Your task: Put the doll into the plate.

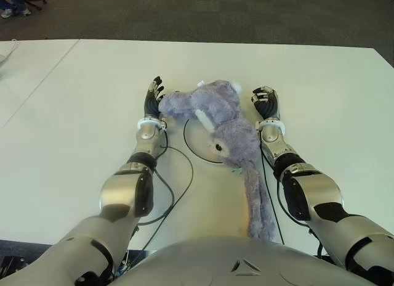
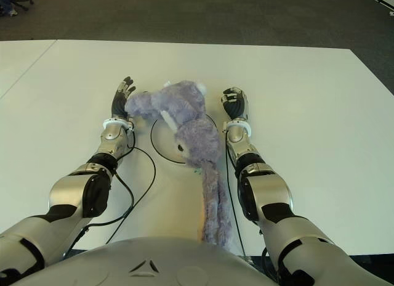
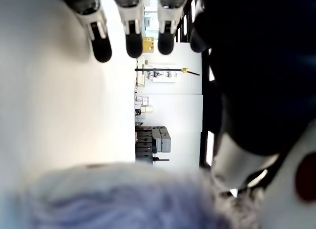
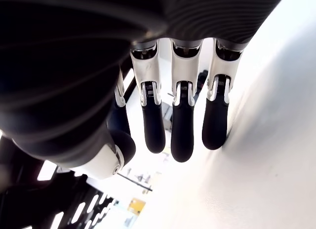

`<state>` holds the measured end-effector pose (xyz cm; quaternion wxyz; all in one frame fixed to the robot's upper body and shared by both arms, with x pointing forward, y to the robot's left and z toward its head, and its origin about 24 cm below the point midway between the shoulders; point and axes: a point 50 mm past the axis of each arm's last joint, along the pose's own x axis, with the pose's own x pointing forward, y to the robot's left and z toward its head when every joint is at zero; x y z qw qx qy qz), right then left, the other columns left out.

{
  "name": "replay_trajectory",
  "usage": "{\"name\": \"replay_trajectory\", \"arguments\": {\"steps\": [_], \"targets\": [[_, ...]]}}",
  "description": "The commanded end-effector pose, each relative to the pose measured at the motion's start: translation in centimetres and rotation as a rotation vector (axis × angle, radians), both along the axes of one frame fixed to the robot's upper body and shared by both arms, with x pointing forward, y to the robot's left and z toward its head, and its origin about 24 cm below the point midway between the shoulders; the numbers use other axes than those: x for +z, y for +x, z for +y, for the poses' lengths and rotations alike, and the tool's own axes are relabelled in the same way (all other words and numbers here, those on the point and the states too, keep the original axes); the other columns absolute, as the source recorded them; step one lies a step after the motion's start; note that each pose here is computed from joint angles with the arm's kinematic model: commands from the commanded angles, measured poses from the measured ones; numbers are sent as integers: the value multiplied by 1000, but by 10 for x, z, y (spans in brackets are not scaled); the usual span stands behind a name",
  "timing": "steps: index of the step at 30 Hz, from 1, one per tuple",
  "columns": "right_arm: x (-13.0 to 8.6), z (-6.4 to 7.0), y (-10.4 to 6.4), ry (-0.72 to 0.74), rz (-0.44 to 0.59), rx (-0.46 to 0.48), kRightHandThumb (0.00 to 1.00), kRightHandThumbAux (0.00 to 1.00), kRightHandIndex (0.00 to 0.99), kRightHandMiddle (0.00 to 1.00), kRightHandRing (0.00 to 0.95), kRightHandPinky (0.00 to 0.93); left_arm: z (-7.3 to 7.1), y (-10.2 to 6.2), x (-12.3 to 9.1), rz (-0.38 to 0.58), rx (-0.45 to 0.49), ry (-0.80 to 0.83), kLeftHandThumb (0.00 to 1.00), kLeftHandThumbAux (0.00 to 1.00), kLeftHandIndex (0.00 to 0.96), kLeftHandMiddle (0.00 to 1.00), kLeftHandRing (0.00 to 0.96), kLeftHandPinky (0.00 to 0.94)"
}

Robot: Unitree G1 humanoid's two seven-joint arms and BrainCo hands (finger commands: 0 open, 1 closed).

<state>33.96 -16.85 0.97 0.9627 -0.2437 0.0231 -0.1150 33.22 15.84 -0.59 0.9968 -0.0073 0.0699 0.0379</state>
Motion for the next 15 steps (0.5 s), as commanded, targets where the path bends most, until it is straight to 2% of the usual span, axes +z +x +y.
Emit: {"name": "replay_trajectory", "arguments": {"steps": [1,15], "targets": [[-89,-12,-74,-43,426,-65,670,743,397,340,398,432,-12,-67,-80,399,-12,-35,22,845,71,86,96,130],[-89,-13,-75,-61,425,-65,671,743,398,338,402,438,-11,-69,-81,395,-16,-25,13,846,80,98,107,142]]}}
